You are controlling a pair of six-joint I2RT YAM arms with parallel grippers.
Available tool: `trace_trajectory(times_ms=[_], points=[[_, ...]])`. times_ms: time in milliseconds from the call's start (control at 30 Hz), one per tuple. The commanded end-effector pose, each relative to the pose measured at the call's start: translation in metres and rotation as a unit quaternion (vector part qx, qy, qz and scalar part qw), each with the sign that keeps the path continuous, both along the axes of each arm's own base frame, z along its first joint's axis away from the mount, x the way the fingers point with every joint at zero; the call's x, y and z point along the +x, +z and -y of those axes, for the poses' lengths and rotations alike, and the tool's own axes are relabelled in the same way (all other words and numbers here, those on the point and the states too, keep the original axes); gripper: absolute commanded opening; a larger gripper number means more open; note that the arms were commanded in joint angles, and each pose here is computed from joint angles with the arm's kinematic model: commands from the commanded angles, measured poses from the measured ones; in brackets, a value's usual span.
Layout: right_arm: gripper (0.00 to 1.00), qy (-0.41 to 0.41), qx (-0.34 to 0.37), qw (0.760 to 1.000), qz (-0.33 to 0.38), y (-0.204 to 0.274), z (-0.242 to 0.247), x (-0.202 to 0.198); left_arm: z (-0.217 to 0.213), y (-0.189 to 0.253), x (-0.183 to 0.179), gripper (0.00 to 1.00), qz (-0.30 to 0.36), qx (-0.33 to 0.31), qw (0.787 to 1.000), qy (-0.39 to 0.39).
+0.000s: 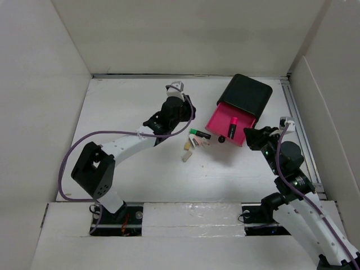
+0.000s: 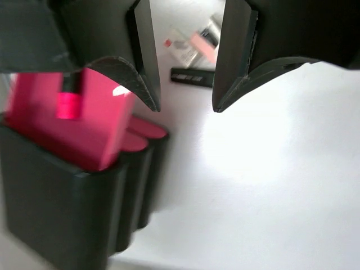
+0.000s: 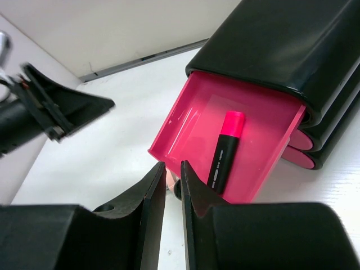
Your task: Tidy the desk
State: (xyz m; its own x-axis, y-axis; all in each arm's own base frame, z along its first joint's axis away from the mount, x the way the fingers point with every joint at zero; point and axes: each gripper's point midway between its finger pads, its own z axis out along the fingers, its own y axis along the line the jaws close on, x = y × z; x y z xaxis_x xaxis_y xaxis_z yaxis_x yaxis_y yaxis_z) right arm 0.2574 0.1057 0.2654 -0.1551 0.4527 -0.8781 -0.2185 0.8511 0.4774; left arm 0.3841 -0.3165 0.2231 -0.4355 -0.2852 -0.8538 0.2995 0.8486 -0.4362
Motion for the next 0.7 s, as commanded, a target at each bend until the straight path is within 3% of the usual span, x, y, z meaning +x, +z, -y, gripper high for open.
trace_trajectory(times_ms=[0, 500, 667], points=[[0.23, 0.007, -0.001, 1.0, 0.019, 0.012, -0.003, -0.001, -0.003, -0.052, -0.011, 0.38, -0.074, 0.006, 0.997, 0.015], [0.23, -0.003, -0.006, 1.0, 0.019, 0.012, 0.003, -0.006, 0.021, -0.12, 0.031, 0.35, -0.142, 0.029, 0.987, 0.063], [0.23, 0.003, -0.008, 1.0, 0.017, 0.011, 0.0, -0.004, 0.016, -0.139, 0.033, 0.39, -0.159, 0.041, 0.984, 0.069]])
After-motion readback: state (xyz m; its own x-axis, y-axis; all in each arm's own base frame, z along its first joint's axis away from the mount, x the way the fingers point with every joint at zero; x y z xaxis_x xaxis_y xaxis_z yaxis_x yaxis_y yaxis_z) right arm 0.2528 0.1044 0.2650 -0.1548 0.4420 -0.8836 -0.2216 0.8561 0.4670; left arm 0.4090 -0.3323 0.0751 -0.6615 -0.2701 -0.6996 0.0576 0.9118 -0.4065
